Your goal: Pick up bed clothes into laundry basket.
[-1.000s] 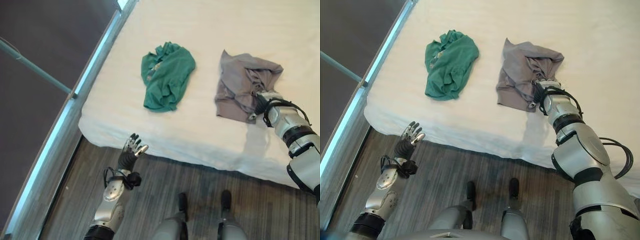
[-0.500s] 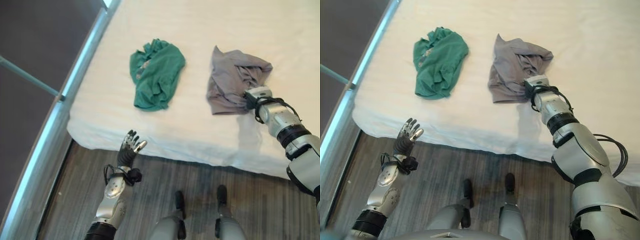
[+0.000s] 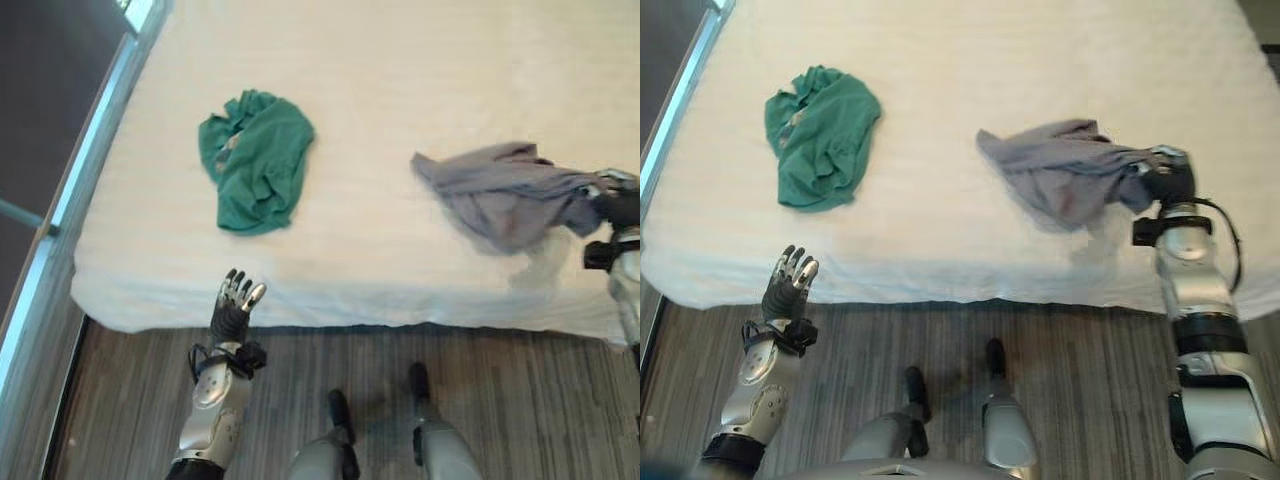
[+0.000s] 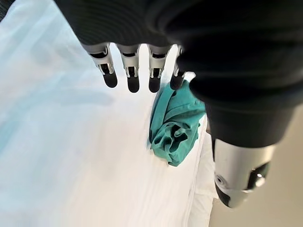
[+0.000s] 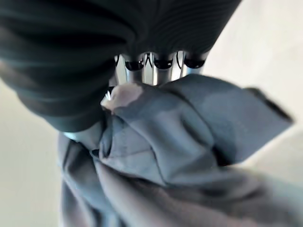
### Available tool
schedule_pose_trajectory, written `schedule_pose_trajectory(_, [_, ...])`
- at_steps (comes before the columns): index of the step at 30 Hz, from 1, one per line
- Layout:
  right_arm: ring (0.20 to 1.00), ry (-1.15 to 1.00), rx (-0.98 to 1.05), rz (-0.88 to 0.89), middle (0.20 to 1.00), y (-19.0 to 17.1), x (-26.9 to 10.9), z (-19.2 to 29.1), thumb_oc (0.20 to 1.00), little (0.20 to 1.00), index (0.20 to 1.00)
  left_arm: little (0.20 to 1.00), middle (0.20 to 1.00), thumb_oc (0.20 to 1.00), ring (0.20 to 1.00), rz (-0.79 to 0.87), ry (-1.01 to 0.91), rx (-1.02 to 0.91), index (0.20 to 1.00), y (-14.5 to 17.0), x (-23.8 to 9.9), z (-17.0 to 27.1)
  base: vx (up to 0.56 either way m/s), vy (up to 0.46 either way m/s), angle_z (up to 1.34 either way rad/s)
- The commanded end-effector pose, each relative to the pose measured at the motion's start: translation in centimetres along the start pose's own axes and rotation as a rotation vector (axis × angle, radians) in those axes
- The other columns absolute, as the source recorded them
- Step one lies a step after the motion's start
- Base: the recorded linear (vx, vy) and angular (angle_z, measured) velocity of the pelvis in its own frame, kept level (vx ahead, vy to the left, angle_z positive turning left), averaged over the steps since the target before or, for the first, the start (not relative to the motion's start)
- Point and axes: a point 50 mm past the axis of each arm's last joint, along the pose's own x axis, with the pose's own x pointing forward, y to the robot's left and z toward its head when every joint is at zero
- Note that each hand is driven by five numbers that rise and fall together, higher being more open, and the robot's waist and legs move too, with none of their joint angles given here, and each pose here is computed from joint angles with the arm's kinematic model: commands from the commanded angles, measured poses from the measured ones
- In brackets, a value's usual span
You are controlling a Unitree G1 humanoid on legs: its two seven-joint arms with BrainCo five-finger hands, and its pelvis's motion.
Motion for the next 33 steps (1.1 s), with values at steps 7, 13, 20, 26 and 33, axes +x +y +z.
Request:
schedule_pose_trajectory(7, [0.2, -0.379, 0.468, -0.07, 0.2, -3.7, -1.5, 6.6, 0.2, 0.2, 0.2, 1.0, 1.0, 1.0, 1.0, -0.019, -0.057, -0.024, 1.0, -0.3, 0.0, 0.9, 0.04, 0.012, -0.11])
schedule_pose_trajectory(13, [0.2, -0.382, 0.634, -0.089, 0.2, -3.6, -4.7, 4.0, 0.2, 0.2, 0.2, 1.0, 1.0, 1.0, 1.0, 0.027, -0.049, -0.016, 1.0, 0.5, -0.2, 0.8, 0.04, -0.004, -0.01])
schedule_pose_trajectory(20, [0.2, -0.235, 0.713, -0.013, 0.2, 0.3, -7.7, -0.2, 0.2, 0.2, 0.2, 1.0, 1.0, 1.0, 1.0, 0.072, -0.225, 0.138, 1.0, 1.8, 2.3, 5.4, 0.01, -0.003, 0.0])
schedule_pose_trajectory(26, [0.2, -0.083, 0.82, -0.009, 0.2, 3.2, -9.3, -3.4, 0.2, 0.2, 0.2, 1.0, 1.0, 1.0, 1.0, 0.098, -0.457, 0.335, 1.0, 0.9, 5.7, 12.6, 0.02, -0.004, 0.01])
schedule_pose_trajectory(33, [0.2, 0.038, 0.858, 0.016, 0.2, 4.8, -10.6, -5.5, 0.2, 0.2, 0.2, 1.0, 1.0, 1.0, 1.0, 0.203, -0.629, 0.796, 1.0, -0.3, 9.9, 22.9, -0.02, 0.004, -0.06])
